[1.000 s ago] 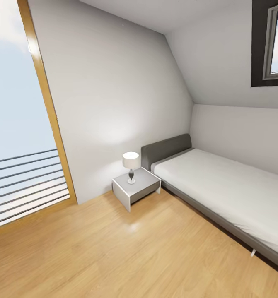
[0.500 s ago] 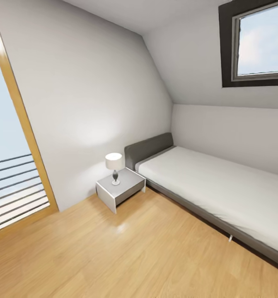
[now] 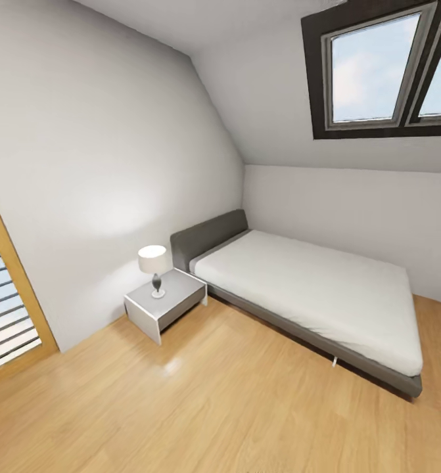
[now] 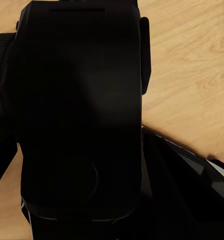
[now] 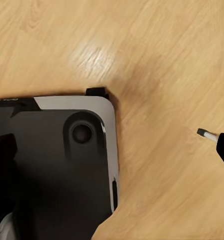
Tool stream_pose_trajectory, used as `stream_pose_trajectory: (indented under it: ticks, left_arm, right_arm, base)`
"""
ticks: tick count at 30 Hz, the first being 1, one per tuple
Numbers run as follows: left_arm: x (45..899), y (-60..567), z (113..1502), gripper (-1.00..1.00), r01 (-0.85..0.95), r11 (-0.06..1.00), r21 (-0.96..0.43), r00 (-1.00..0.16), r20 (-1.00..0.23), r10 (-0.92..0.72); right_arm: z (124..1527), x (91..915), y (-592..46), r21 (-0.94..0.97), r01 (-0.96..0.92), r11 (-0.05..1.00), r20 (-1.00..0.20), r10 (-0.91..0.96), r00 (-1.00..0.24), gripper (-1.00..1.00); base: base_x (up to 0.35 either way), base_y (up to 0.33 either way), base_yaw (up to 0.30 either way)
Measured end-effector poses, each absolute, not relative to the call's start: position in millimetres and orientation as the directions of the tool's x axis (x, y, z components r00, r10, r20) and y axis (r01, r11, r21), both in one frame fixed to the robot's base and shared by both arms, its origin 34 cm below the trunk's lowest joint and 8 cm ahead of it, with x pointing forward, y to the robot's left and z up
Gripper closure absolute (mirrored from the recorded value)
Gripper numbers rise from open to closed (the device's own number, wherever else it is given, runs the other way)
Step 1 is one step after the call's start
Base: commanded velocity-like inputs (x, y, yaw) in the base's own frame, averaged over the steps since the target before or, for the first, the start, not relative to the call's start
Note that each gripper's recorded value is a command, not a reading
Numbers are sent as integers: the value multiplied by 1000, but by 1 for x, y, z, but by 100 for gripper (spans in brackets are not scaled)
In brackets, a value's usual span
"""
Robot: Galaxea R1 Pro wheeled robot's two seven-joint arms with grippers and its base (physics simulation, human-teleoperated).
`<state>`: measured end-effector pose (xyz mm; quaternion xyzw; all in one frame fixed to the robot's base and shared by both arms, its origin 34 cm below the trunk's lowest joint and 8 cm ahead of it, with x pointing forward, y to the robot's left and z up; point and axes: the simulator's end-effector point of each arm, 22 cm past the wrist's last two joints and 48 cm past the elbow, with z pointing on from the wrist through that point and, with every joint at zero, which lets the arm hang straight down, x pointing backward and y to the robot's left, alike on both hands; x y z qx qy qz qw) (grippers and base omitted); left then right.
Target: Attach the digital camera to the camera tripod in the bedroom.
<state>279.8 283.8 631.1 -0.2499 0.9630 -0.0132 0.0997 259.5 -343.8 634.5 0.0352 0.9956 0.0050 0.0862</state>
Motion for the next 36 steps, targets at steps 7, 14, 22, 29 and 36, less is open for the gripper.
stream_pose_trajectory:
  ticks: [7, 14, 22, 29, 36]
  left_arm:
    - [280, 284, 631, 100, -479, 874, -75, -855, -186, -485]
    - [280, 284, 631, 100, -478, 875, -75, -855, -186, -483]
    - [280, 283, 631, 100, -477, 876, -76, -856, -186, -482]
    - [281, 282, 631, 100, -471, 878, -77, -859, -186, -477]
    - [281, 281, 631, 100, -468, 880, -77, -861, -186, -474]
  right_arm:
    - [635, 263, -345, 12, 67, 998, -188, 68, -980, -100]
    - [635, 264, -345, 11, 67, 998, -192, 68, -979, -100]
    - [636, 265, -346, 10, 67, 998, -194, 67, -979, -100]
    - [636, 264, -346, 10, 67, 998, -193, 67, -979, -100]
    - [635, 264, -345, 12, 66, 998, -193, 67, -979, -100]
  base:
    - [0, 0, -289]
    - [0, 0, -289]
    - [0, 0, -289]
    - [0, 0, -289]
    - [3, 0, -289]
